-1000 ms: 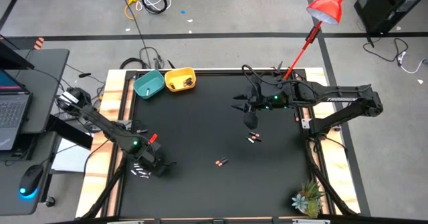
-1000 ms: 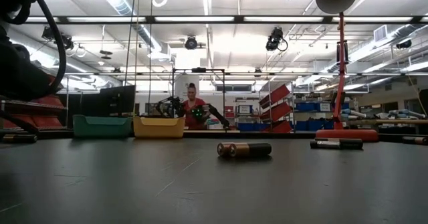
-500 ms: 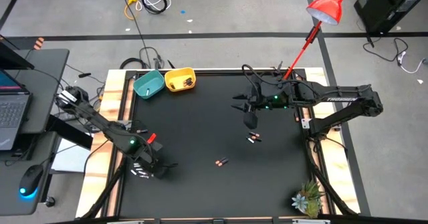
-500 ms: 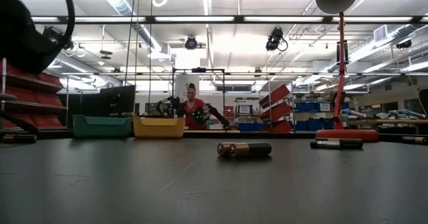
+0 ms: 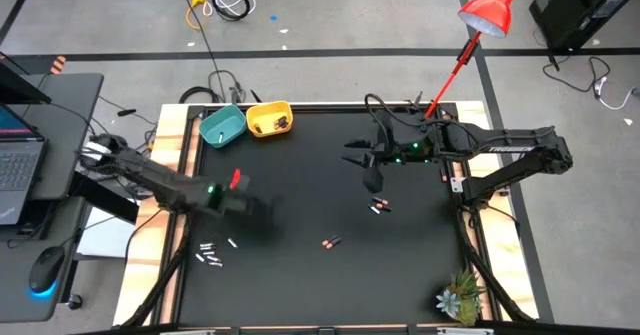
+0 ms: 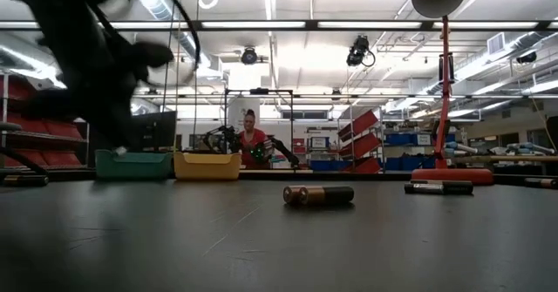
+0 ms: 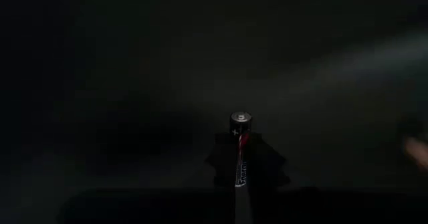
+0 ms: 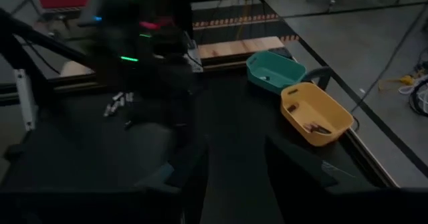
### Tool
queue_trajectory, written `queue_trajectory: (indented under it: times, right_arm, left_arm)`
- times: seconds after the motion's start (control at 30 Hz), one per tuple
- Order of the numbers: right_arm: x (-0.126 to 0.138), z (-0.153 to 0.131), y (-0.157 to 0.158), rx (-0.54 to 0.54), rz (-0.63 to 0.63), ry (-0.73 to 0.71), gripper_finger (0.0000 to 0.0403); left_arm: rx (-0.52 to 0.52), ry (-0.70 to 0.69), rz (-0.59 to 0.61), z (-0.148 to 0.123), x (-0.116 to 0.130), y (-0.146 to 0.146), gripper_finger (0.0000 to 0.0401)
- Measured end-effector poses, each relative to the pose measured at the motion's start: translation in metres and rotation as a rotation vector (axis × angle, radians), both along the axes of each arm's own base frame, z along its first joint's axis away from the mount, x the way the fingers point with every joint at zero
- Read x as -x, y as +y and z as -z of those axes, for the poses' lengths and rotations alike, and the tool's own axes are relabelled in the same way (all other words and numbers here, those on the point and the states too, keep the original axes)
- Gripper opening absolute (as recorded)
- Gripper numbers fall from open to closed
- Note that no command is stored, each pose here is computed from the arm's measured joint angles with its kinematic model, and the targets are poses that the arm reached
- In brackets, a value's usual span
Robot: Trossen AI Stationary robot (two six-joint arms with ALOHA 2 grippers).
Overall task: Sort batteries
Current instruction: Put the silver battery into the blue bin
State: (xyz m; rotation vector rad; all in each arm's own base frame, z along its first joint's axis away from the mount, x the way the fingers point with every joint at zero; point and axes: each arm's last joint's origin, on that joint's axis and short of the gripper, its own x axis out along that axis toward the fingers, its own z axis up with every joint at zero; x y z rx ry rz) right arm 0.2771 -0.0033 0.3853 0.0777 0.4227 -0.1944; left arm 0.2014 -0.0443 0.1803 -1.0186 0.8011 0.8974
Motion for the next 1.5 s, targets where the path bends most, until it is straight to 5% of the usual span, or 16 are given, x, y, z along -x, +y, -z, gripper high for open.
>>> queue_trajectory:
  times: [0.27, 0.57, 0.77, 0.93, 1.3, 1.5]
  right_arm:
    - [0.0, 0.001, 0.014, -0.075, -0.047, -0.001, 0.0158]
    - [0.003, 0.004, 0.031, -0.171, -0.014, 0.019, 0.0158]
    - [0.005, 0.006, 0.035, -0.153, 0.046, 0.031, 0.0158]
    - [0.005, 0.006, 0.032, -0.144, 0.06, 0.03, 0.0158]
    - [0.004, 0.006, 0.023, -0.174, 0.097, 0.024, 0.0158]
    - [0.004, 0.006, 0.022, -0.18, 0.102, 0.023, 0.0158]
  left_arm:
    - [-0.007, 0.113, 0.013, 0.001, 0.005, 0.094, 0.0012]
    - [-0.044, 0.089, -0.13, -0.013, 0.052, 0.172, 0.0001]
    - [-0.102, 0.03, -0.047, -0.03, 0.056, 0.186, 0.0016]
    - [-0.237, 0.045, 0.17, -0.051, 0.039, 0.194, 0.0039]
    - [-0.259, 0.179, 0.368, -0.015, -0.004, 0.199, 0.019]
    - [-0.224, 0.243, 0.415, 0.002, -0.009, 0.204, 0.021]
